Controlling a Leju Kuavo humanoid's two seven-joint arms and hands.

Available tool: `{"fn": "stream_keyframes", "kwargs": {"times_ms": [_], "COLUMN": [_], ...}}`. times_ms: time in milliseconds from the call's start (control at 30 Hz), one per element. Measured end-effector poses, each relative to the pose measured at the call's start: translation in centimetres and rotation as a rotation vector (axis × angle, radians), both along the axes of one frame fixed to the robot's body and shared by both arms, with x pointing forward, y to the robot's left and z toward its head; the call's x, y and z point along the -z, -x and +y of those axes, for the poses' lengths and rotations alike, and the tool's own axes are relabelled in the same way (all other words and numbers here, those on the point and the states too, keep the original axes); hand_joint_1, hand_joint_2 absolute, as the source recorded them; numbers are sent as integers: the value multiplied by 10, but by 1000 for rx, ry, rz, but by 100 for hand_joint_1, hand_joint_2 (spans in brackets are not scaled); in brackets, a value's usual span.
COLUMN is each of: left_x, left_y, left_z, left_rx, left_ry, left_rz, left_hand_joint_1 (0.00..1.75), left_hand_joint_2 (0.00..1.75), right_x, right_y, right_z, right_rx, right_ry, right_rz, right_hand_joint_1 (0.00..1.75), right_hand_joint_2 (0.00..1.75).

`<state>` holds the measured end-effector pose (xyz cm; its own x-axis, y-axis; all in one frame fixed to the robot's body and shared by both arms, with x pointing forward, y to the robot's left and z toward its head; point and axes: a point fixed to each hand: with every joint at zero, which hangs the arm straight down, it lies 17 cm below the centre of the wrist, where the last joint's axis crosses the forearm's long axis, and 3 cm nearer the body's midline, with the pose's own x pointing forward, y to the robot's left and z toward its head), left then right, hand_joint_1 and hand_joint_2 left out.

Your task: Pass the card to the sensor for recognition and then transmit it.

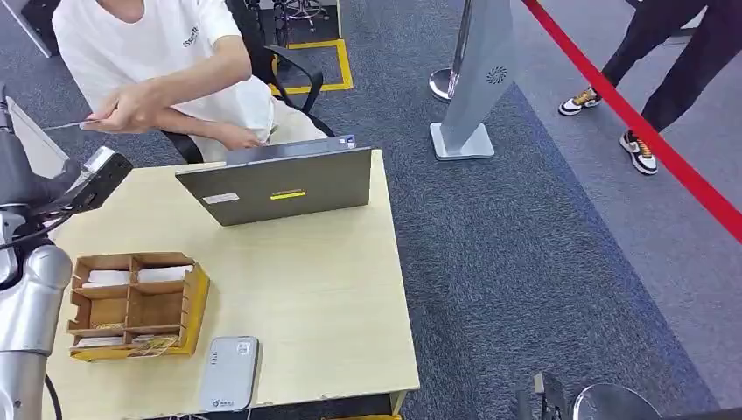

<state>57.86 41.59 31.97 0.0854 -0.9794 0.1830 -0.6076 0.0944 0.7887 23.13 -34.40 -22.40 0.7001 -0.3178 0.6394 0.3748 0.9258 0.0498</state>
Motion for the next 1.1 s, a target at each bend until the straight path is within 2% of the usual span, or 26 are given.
{"fn": "stream_keyframes", "kwargs": {"times_ms": [267,300,367,400,633,1100], "left_x": [10,10,12,12,20,23], "left_y": [-3,-3,-3,-3,-4,-5], "left_z": [3,2,2,1,-4,-4], "left_rx": [-1,1,6,14,60,68], "left_ry": [12,12,15,18,39,58], "left_rz": [25,27,28,27,48,60], "left_hand_joint_1": [0,175,175,175,175,175], "left_hand_joint_2": [175,175,175,0,0,0], "right_x": [0,0,-1,-1,-1,0], "right_y": [-1,-1,-2,-2,-2,-2], "right_z": [0,0,0,0,1,1], "right_rx": [-1,-1,-1,-1,-2,-2], "right_ry": [-1,-1,-1,-1,-3,-3], "right_rz": [-1,-1,-1,-1,-2,-1], "right_hand_joint_1": [0,0,0,0,0,0], "right_hand_joint_2": [0,0,0,0,0,0]}}
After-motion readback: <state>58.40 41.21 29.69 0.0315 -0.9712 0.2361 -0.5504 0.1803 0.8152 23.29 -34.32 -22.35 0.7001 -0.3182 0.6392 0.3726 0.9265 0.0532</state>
